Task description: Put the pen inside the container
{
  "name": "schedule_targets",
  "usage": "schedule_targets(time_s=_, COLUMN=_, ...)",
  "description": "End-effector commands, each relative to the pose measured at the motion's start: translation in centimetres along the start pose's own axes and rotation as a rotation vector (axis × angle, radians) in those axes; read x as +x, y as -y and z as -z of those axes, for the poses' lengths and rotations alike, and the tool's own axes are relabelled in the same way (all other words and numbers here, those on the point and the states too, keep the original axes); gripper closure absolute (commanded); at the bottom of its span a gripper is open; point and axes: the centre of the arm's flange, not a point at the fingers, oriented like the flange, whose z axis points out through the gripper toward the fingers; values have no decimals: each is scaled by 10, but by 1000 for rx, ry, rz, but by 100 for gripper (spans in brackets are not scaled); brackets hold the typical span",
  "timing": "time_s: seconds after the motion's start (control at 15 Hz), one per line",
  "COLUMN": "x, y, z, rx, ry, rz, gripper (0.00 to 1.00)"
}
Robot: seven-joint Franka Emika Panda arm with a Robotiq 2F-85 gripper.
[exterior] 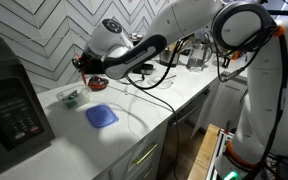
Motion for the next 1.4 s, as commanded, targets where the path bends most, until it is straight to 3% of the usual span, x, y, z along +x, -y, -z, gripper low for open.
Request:
schedule_targets(time_s=0.0, x=-13, y=7, z=-23, rx=-44, ry=-38, rz=38, gripper=96)
schedule_targets(time_s=0.33, x=-36, y=24, z=-38, rx=-12, ry=-26, rz=95, gripper=96)
schedule_targets(time_s=0.73, x=-61, y=32, z=-50, rx=-83, ry=9, rz=245, gripper=96)
schedule_targets(time_s=0.8, x=-63, y=32, z=-51, rx=-91, ry=12, rz=253, gripper=60)
schedule_targets(time_s=0.93, x=-64, y=30, z=-48, rx=-106, ry=18, rz=262, gripper=53)
schedule_targets(time_s=1.13, x=-51, y=30, z=-27, rx=-87, ry=6, rz=220, gripper=31)
schedule_targets(time_s=1.27, x=-30, y=26, z=3, rx=-28, ry=-30, rz=154, gripper=16)
schedule_targets(time_s=1.33, x=-17, y=22, z=23, rx=43, ry=-22, rz=111, gripper=7)
